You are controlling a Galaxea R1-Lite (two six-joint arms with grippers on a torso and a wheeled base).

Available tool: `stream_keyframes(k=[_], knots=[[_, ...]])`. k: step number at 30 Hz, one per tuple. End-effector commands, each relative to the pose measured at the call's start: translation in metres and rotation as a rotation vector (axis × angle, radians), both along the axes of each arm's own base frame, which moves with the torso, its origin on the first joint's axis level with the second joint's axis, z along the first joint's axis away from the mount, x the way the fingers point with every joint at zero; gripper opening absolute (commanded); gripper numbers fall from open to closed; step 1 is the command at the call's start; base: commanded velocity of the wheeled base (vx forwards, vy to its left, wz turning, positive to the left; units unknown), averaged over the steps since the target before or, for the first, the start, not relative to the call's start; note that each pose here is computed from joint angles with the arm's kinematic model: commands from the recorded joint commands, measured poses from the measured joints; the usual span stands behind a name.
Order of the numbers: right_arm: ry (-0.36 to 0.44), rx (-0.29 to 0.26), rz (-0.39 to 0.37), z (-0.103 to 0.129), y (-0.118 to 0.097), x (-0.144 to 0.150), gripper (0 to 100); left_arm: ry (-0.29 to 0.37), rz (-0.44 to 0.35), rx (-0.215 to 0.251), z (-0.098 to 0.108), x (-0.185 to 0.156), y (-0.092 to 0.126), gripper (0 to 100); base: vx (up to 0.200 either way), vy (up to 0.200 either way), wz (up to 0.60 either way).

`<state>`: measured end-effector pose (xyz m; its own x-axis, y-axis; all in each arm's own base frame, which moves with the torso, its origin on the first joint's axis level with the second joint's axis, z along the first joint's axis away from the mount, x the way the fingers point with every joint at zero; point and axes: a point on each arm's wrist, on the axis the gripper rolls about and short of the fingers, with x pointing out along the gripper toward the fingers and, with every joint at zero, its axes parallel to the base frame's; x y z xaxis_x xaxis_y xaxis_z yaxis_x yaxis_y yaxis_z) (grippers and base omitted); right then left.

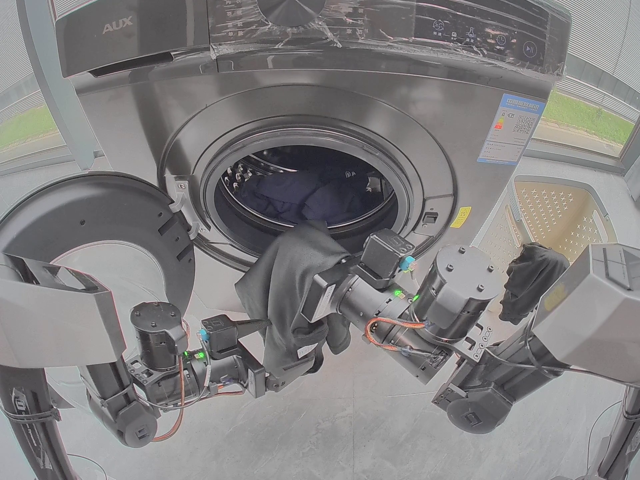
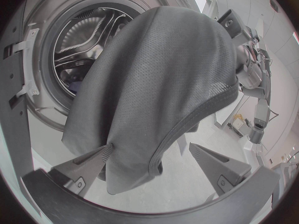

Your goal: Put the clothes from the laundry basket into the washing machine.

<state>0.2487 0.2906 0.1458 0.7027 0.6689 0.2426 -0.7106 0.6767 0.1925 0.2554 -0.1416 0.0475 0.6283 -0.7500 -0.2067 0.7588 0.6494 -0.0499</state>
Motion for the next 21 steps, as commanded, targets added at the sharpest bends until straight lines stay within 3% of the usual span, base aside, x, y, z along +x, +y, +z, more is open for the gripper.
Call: stream_keyframes(k=[1, 7, 13, 21], knots=[[-0.002, 0.003, 0.015, 0.002, 0.004, -0.005, 0, 0.000, -0.014, -0.018, -0.005, 0.010, -0.012, 100, 0.000, 0.000, 0.00], [-0.011, 0.018, 0.027, 0.009, 0.005, -0.011, 0, -0.034, 0.050, -0.022, -0.015, 0.034, -0.023, 100, 0.000, 0.000, 0.00], [-0.021, 0.030, 0.033, 0.015, 0.005, -0.014, 0, -0.075, 0.072, -0.053, -0.017, 0.054, -0.034, 100, 0.000, 0.000, 0.00], [-0.022, 0.039, 0.046, 0.018, 0.005, -0.021, 0, -0.124, 0.162, -0.086, -0.019, 0.078, -0.044, 100, 0.000, 0.000, 0.00]])
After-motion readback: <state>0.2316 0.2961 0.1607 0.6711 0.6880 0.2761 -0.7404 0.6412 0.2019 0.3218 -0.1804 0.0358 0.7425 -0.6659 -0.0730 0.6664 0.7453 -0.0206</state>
